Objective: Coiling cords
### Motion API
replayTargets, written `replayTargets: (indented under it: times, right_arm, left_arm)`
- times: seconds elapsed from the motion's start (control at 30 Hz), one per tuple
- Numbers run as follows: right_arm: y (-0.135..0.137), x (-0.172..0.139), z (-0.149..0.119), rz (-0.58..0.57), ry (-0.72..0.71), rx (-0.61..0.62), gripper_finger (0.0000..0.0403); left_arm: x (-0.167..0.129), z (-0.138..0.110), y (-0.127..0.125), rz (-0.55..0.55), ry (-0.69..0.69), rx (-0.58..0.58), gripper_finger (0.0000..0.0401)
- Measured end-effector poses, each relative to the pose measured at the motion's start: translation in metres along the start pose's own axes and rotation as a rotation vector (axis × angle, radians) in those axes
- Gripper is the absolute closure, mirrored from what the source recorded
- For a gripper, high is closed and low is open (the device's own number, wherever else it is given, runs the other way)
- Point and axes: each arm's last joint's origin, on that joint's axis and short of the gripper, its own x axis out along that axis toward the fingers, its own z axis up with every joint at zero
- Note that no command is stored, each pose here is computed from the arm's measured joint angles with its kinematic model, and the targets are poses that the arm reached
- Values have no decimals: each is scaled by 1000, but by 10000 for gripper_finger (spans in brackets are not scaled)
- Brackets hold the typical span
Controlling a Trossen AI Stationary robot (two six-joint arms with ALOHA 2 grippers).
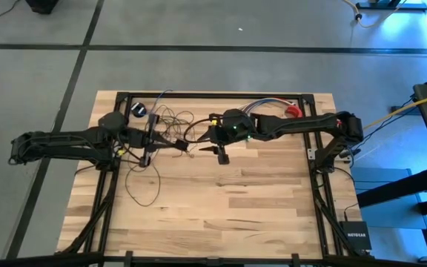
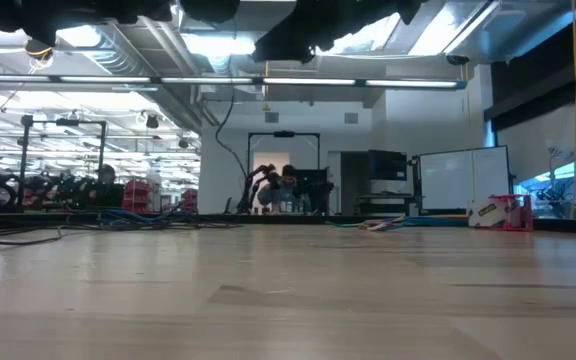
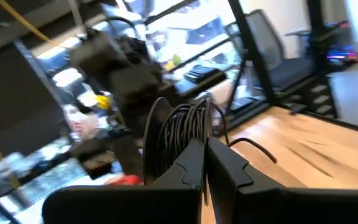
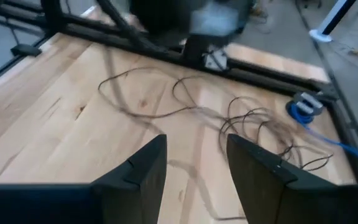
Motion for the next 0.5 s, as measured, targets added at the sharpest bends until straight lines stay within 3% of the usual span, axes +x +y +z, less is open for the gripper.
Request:
replayTargets:
  times: [0.13, 0.3, 0.5]
  right_arm:
    - [-4, -1, 4, -104, -12, -10, 230]
    - [-8, -2, 5, -235, 0, -11, 230]
    - [-8, -2, 5, -244, 3, -6, 230]
  left_arm:
    - [0, -1, -3, -69, -11, -5, 401]
    - [0, -2, -4, -78, 3, -14, 401]
    - [0, -3, -3, -63, 10, -13, 401]
